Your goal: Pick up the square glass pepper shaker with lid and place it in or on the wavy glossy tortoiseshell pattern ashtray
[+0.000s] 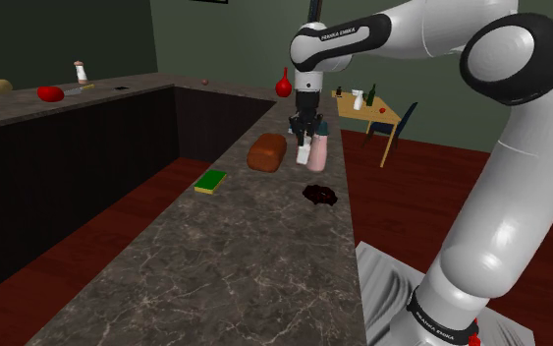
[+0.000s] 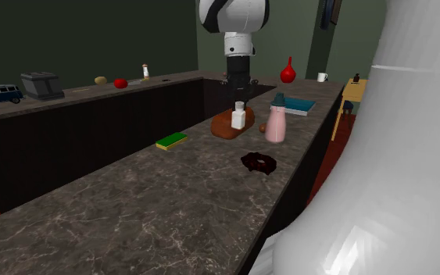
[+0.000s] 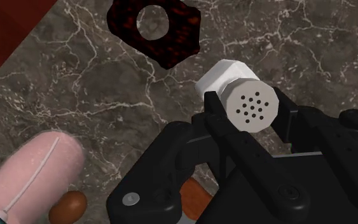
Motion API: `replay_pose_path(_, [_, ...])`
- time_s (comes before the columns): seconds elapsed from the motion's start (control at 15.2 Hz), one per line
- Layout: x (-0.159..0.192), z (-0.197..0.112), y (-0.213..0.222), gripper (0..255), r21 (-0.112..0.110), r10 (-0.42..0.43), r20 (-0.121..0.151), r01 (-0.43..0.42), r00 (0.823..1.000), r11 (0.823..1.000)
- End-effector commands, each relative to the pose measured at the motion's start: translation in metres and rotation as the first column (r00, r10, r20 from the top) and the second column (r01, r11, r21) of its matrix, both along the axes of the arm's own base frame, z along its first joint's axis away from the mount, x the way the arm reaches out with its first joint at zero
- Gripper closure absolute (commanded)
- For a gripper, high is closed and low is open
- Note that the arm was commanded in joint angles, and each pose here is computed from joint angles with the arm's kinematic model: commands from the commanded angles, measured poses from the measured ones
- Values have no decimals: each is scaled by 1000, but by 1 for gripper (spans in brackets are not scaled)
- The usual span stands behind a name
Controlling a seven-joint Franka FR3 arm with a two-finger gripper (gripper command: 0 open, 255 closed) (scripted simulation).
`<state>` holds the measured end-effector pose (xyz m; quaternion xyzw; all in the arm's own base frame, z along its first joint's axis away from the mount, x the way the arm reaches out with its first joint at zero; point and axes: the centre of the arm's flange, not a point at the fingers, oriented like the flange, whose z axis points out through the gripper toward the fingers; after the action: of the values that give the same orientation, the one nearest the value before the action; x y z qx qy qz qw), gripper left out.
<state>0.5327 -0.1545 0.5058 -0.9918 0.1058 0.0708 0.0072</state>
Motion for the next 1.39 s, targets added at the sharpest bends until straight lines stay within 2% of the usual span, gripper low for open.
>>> replay_pose_path(0.0, [-22,3,-15,255,1,1,0,-1,1000,1000])
replay_pose_path(0.26, [-69,10,-50,255,1,1,0,-1,1000,1000])
replay_pose_path(1.32, [-69,-74,-50,255,1,1,0,-1,1000,1000])
